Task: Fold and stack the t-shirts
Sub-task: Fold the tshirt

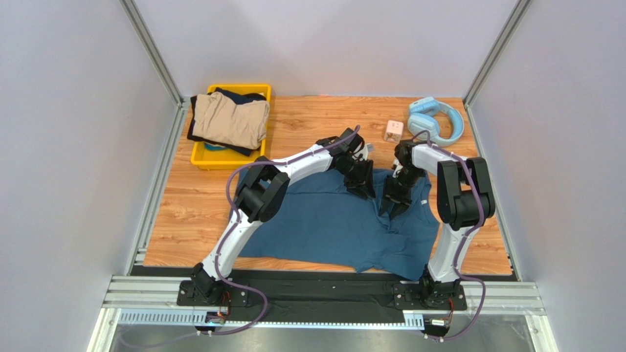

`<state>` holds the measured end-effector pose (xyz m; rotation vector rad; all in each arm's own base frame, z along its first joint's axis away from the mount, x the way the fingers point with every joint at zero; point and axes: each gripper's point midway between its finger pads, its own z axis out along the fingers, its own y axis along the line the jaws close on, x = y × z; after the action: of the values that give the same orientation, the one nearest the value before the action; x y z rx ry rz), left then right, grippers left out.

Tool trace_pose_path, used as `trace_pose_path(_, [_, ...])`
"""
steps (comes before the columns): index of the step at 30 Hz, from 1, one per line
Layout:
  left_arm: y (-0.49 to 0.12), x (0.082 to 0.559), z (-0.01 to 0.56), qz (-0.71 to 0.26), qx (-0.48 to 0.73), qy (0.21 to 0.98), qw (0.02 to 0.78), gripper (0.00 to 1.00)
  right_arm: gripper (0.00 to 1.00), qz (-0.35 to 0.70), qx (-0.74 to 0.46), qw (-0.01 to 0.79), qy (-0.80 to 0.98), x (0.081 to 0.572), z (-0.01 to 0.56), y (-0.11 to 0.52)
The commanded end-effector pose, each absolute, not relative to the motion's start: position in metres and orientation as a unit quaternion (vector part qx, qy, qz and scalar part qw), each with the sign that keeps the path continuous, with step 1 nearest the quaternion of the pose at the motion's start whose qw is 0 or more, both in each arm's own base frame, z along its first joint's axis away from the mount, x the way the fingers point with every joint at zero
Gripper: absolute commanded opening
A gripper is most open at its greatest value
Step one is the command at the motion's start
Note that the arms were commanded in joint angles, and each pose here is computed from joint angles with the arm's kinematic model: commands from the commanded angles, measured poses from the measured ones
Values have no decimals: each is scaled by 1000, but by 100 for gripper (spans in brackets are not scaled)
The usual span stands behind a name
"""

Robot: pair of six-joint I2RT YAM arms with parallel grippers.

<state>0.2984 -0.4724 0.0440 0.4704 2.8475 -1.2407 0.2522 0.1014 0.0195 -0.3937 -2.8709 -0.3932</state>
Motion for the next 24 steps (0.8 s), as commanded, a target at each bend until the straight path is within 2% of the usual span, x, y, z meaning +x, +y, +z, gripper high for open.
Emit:
trace_pose_path(1, [-484, 297, 49, -415, 151, 897, -3, 44, 41, -144, -132, 98, -976, 249, 26, 105])
trace_pose_path(9, [-490, 296, 56, -421, 156, 893, 2, 43, 41, -142, -137, 54, -979, 254, 39, 102])
trace_pose_path(11, [-488, 293, 52, -418, 157, 895, -2, 43, 24, -136, -137, 53, -980, 255, 38, 100])
trace_pose_path(13, [-485, 290, 47, -413, 158, 897, -6, 41, 0, -122, -140, 43, -982, 261, 38, 95])
trace_pose_path(24, [-447, 283, 47, -369, 179, 912, 22, 43, 0, -105, -132, -21, -985, 290, 82, 80])
